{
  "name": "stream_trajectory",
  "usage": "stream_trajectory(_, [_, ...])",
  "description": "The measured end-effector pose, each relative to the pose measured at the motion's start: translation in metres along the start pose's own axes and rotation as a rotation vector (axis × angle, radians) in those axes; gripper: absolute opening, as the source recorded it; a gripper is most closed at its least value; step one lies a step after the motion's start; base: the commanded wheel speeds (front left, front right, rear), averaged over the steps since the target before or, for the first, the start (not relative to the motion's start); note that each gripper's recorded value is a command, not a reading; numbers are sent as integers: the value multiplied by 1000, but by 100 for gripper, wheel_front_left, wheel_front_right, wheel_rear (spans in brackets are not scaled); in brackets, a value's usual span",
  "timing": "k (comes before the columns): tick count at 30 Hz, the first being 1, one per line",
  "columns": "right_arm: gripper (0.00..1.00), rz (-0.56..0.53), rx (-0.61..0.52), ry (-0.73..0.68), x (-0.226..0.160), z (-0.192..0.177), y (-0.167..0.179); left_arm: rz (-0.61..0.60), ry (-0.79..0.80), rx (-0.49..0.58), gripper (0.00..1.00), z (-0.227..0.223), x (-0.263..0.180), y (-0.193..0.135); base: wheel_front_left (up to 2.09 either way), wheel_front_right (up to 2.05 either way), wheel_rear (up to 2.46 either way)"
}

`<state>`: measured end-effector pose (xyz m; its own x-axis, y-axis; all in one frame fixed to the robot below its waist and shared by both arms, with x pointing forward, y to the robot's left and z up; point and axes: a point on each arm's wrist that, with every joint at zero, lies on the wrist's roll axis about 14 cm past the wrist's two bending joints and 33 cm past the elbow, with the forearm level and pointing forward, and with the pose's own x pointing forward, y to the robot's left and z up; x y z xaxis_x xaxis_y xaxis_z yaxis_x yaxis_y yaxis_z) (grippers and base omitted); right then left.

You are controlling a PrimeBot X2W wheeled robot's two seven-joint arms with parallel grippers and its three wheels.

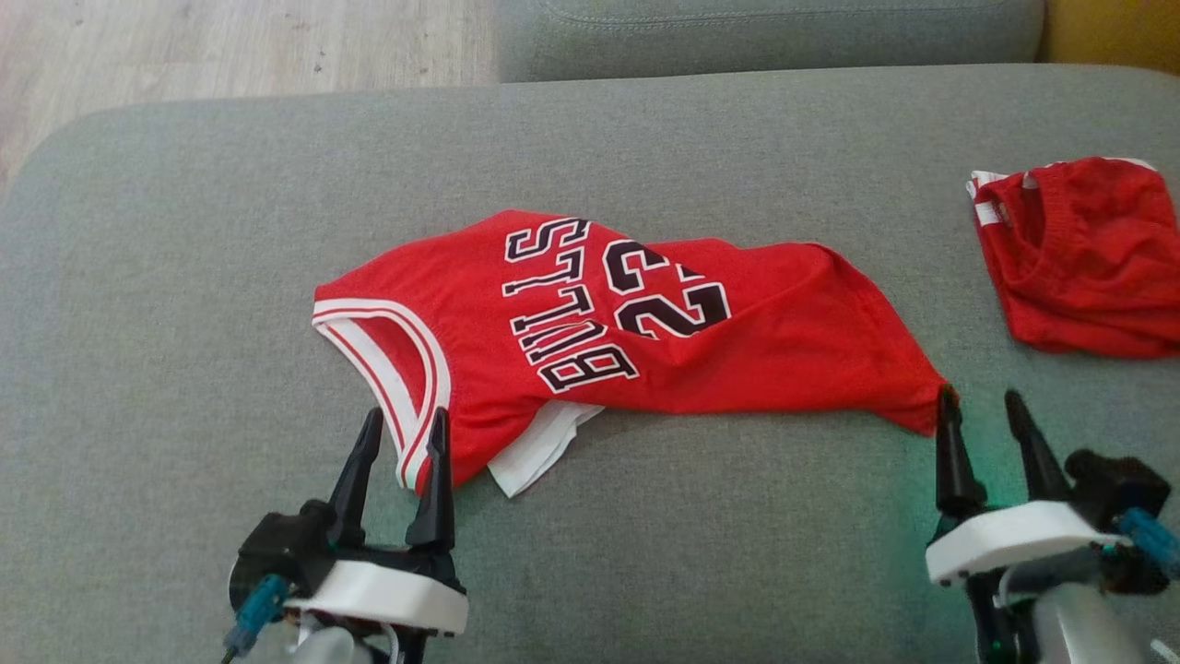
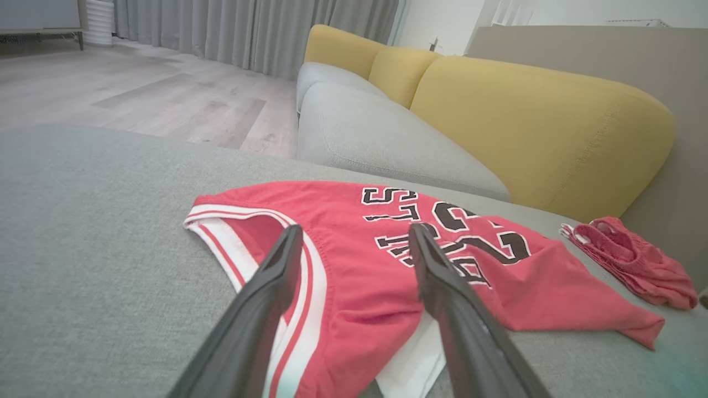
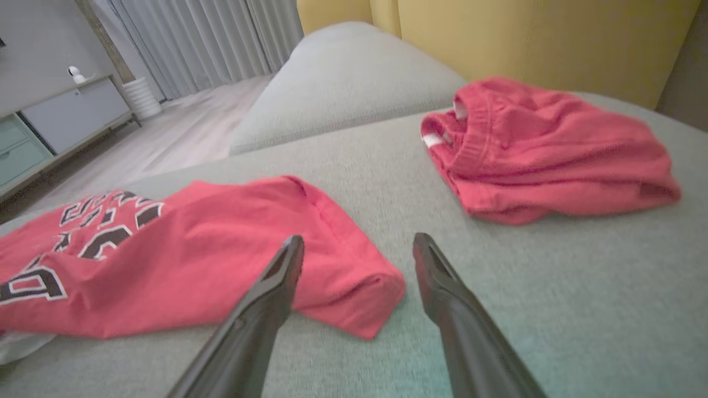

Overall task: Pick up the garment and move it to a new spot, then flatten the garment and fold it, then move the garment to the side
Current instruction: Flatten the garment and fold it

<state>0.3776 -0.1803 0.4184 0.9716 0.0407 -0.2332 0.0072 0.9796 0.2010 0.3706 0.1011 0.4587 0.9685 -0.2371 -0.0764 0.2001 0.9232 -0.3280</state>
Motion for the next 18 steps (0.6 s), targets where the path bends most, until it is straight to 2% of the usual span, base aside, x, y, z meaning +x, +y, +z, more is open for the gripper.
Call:
stream_trajectory(4, [100,30,-19,-101,2,32,9,23,79,-14,100,-19,-3,6,0,0,0])
stream_trajectory(10, [100,71,-36,-174,3,59,23,91,233,-34,100,-56,-14,22,0,0,0])
stream_trajectory(18, [100,83,-42,-189,-1,68,27,118,328,-99,100,-82,-21,26,0,0,0])
